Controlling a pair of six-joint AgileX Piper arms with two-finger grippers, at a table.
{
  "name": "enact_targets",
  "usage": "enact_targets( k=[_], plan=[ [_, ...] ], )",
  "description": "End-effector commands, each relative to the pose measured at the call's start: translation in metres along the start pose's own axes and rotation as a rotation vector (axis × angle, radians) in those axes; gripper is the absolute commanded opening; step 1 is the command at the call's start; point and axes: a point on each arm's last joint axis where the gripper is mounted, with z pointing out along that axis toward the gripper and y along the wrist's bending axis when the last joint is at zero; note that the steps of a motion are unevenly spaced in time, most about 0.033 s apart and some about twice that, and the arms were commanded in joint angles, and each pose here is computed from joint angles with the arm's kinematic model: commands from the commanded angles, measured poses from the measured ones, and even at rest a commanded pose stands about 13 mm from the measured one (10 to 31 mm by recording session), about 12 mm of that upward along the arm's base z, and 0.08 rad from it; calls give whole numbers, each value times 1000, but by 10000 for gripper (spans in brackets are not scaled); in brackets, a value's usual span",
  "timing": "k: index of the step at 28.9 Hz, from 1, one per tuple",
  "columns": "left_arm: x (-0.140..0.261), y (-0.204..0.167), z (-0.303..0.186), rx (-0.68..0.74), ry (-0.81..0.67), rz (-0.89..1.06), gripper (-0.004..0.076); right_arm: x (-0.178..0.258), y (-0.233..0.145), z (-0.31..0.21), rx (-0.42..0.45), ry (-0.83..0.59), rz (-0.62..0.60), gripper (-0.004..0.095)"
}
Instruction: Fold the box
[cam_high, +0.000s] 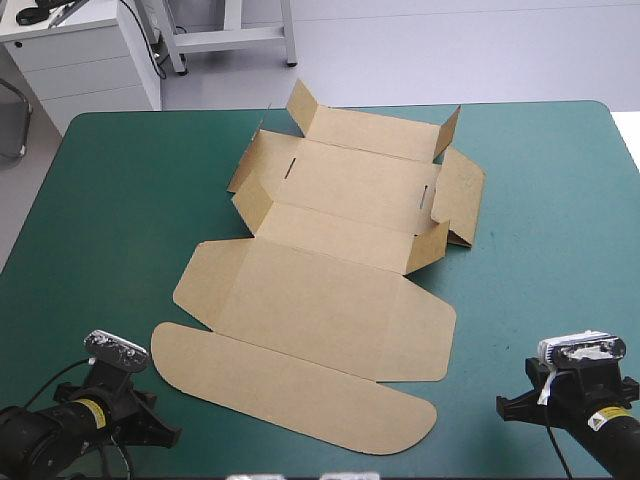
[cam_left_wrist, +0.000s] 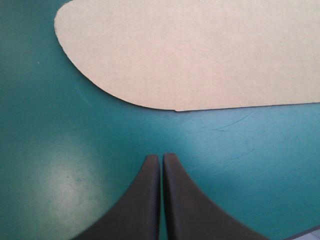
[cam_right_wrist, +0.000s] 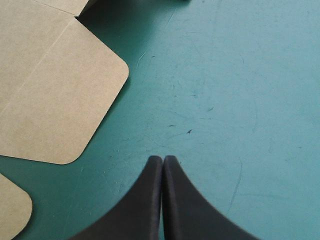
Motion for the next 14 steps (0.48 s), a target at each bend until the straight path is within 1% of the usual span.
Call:
enact_targets(
  k=[1, 14],
  plan=[
    [-9, -1, -5, 7, -58, -9, -8, -11, 0, -3, 7, -72, 8, -20],
    [-9, -1, -5, 7, -58, -9, -8, -11, 0, -3, 6, -73, 9, 0]
  ],
)
